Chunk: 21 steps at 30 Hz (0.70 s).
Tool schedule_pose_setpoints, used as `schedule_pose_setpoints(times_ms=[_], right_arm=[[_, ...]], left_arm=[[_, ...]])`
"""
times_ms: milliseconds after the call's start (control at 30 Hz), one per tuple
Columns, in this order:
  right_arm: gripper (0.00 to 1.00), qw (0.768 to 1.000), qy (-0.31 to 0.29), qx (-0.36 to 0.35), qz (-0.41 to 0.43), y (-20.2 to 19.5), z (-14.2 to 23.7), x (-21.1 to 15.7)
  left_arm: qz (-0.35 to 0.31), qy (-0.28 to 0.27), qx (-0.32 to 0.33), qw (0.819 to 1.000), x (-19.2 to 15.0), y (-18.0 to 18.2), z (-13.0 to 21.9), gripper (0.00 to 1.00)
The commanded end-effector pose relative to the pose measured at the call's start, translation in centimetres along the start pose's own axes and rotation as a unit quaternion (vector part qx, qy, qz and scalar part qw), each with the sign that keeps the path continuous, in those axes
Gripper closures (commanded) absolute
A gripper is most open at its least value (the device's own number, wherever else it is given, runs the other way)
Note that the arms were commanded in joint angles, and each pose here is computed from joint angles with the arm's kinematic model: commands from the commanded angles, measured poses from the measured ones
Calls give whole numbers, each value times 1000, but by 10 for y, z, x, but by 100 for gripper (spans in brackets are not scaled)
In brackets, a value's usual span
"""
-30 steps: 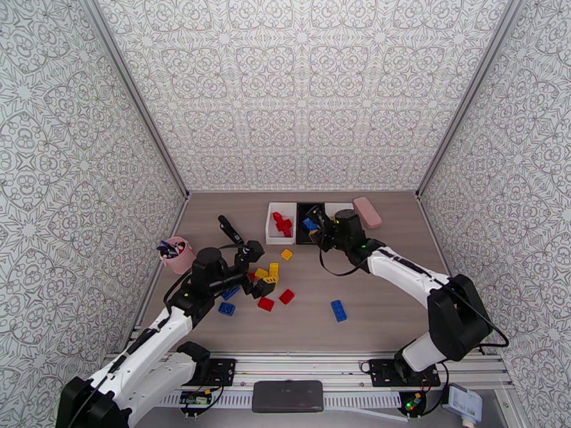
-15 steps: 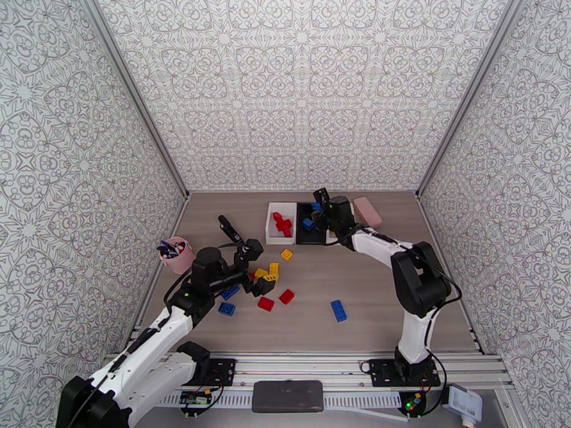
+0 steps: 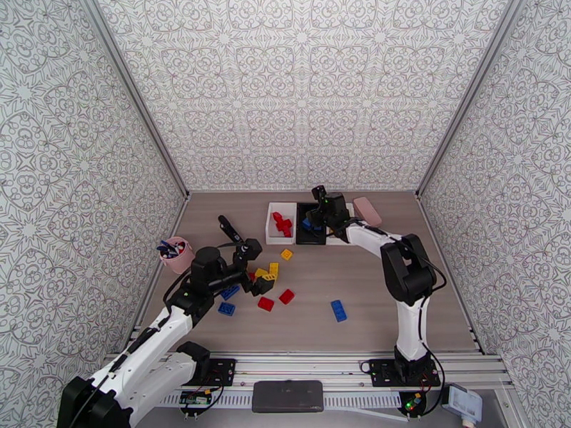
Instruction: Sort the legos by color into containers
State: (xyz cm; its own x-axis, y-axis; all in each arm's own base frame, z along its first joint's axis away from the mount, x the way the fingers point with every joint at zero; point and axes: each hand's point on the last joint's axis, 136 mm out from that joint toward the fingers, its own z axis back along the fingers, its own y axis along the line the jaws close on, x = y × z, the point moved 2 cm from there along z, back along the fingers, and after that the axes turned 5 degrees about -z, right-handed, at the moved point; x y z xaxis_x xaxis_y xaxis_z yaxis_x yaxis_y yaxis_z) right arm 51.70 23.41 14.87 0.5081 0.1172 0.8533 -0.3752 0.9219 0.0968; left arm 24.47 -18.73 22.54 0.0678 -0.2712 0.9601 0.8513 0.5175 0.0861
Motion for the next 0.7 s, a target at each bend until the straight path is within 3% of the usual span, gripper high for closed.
schedule_pose_setpoints(times_ms=[0,200,333,533,667], right_arm=[[20,999,-40,7,4,3,35,29],[6,996,-80,41,20,13,82,34],[4,989,-85,100,68,32,113,25],[1,963,-68,222,136,70,155,4],[0,946,-57,268,172,90,175,-6]], left_arm=[[-7,-4,11,1000,9,4,4,0],[37,42,142,988,-5,31,3,0],[114,92,227,963,-19,51,7,0],[199,122,315,920,-40,78,10,0],[254,157,310,902,-53,93,7,0]])
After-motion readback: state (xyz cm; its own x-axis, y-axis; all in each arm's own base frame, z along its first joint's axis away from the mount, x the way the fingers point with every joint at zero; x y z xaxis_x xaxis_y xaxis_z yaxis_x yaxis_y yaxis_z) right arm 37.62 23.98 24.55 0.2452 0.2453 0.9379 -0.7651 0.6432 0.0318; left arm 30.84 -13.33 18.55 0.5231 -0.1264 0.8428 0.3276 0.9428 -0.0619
